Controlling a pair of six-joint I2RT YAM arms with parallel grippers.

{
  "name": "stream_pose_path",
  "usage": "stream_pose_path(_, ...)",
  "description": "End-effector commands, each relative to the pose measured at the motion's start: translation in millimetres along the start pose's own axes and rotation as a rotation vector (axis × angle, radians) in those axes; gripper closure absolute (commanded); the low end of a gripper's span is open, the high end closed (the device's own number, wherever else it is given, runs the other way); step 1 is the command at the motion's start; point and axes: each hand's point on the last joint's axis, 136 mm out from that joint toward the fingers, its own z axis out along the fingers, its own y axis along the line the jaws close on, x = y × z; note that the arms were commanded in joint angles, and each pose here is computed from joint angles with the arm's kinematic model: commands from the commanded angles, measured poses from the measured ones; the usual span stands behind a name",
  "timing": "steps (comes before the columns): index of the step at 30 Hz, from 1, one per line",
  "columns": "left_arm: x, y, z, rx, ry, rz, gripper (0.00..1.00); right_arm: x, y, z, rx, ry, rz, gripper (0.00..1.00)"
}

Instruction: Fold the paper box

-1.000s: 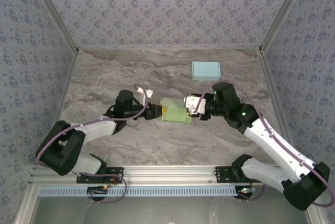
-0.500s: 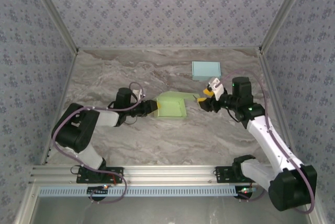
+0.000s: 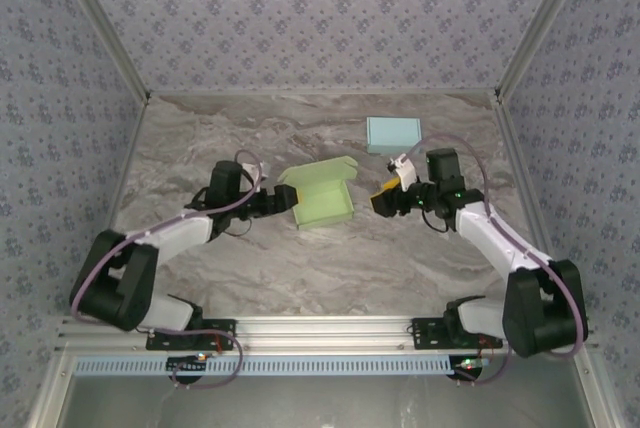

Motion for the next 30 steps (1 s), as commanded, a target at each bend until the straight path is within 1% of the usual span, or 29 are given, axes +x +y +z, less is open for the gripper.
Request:
stream_pose_path(1, -4.4, 15.9, -17.4, -0.172, -0.012, 0.099, 0.09, -26.5, 5.9, 9.3, -0.046, -0.033, -0.078, 0.35)
stream_pose_path(3, -7.1, 14.8, -21.2, -0.203, -0.011, 0.14, 0.1, -33.7, 5.2, 19.3, -0.067, -0.043, -0.077, 0.34)
stream_pose_path(5, -10.4, 8.7, -20.0, -0.206, -0.01, 0.185, 0.14, -40.9, 4.8, 29.5, -0.1, -0.044, -0.055, 0.34)
stream_pose_path(9, -21.0, 1.9, -16.4, -0.253, -0.028, 0.267, 0.19, -50.0, -0.3, 45.3, -0.102, -0.032, -0.072, 0.34)
stream_pose_path(14, -31.1, -11.4, -6.5, -0.292, -0.05, 0.39, 0.29, -52.4, -6.7, 63.6, -0.117, -0.021, -0.094, 0.36)
stream_pose_path(17, -35.9, -12.8, -0.4, -0.312, -0.052, 0.412, 0.35, -54.7, -5.1, 73.1, -0.139, -0.023, -0.11, 0.37)
stream_pose_path(19, -39.8, -10.4, 1.9, -0.331, -0.052, 0.413, 0.43, -56.2, -2.7, 77.7, -0.158, -0.017, -0.109, 0.42)
stream_pose_path(23, -40.6, -7.0, 4.5, -0.351, -0.04, 0.412, 0.59, -60.7, 0.1, 80.1, -0.176, -0.008, -0.078, 0.62)
stream_pose_path(25, -38.9, -4.2, 3.7, -0.368, -0.03, 0.403, 0.65, -57.6, 2.2, 80.6, -0.168, 0.01, -0.055, 0.74)
stream_pose_path(27, -37.7, -1.7, 2.5, -0.384, -0.026, 0.388, 0.67, -50.9, 5.3, 82.3, -0.139, 0.034, -0.044, 0.76)
stream_pose_path(29, -36.4, 0.9, 1.5, -0.407, -0.021, 0.372, 0.72, -42.9, 8.3, 85.6, -0.077, 0.053, -0.033, 0.79)
stream_pose_path(30, -35.5, 1.1, 1.2, -0.416, -0.017, 0.367, 0.73, -39.5, 9.9, 87.0, -0.043, 0.058, -0.036, 0.79)
